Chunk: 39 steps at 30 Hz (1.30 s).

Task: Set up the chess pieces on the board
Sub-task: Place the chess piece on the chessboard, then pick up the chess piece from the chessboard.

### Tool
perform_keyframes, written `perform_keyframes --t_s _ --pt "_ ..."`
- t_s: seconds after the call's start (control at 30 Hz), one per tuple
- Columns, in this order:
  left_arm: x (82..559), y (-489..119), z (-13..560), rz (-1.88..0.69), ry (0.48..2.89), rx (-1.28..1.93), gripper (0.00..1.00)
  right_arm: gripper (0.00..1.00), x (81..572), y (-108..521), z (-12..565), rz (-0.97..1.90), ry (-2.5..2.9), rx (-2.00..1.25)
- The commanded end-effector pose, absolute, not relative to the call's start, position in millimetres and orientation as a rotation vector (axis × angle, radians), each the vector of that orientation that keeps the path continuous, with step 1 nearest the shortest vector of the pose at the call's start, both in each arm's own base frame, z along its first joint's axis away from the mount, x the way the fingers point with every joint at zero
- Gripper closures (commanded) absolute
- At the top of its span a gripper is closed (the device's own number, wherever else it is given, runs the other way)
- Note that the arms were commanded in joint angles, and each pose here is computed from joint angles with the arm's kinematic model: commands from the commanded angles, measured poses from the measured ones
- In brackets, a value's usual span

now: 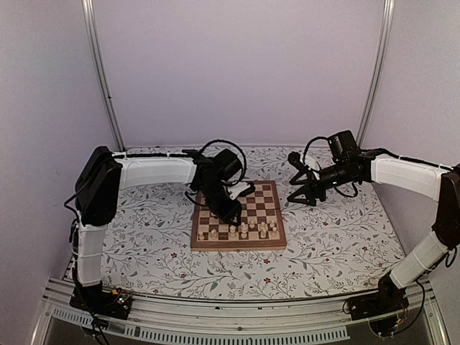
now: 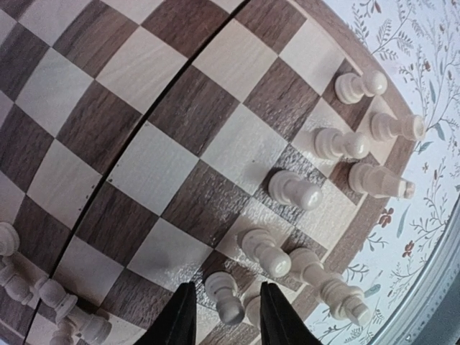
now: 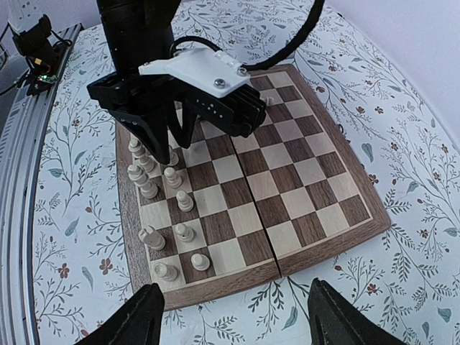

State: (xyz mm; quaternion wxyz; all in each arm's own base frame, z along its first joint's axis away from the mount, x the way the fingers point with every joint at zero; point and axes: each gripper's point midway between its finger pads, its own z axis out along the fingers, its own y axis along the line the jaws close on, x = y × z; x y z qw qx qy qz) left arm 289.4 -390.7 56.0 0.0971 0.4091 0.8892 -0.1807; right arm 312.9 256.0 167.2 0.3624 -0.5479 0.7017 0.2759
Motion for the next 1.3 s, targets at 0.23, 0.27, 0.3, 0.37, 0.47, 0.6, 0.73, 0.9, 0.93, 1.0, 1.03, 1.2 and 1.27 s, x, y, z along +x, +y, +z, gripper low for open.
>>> perform_keyframes --t_s 0.23,0.27,0.3,0.37,0.47,0.6,0.73,0.9,0.93,1.0,1.03,1.2,1.27 --pt "334 -375 127 -0.389 2.483 1.058 0.63 0.29 312 256 166 0.720 1.812 -1.418" --pt "341 -368 126 -0.361 2.493 1.021 0.63 0.29 311 255 166 0.721 1.814 -1.419" --pt "347 -361 126 -0.343 2.509 0.981 0.63 0.28 312 255 166 0.719 1.814 -1.418" --pt "358 -348 122 -0.343 2.549 0.907 0.63 0.28 311 256 166 0.719 1.814 -1.419" --pt "368 -341 114 -0.363 2.576 0.847 0.60 0.28 311 256 165 0.720 1.815 -1.420" --pt "379 -336 101 -0.318 2.593 0.836 0.57 0.28 311 255 165 0.718 1.816 -1.419" --pt "385 -331 86 -0.313 2.631 0.822 0.56 0.28 311 255 165 0.717 1.816 -1.419" --pt "388 -326 73 -0.303 2.662 0.823 0.60 0.28 312 255 164 0.714 1.818 -1.419" --pt "387 -327 71 -0.313 2.665 0.831 0.60 0.28 312 255 164 0.714 1.818 -1.420" --pt "387 -330 71 -0.333 2.662 0.836 0.61 0.29 312 255 163 0.716 1.819 -1.421" --pt "388 -332 71 -0.338 2.657 0.836 0.61 0.28 312 255 163 0.718 1.821 -1.422" --pt "394 -337 72 -0.350 2.632 0.837 0.69 0.28 312 255 161 0.720 1.823 -1.424" --pt "395 -340 68 -0.358 2.635 0.847 0.72 0.29 311 255 161 0.722 1.825 -1.424"
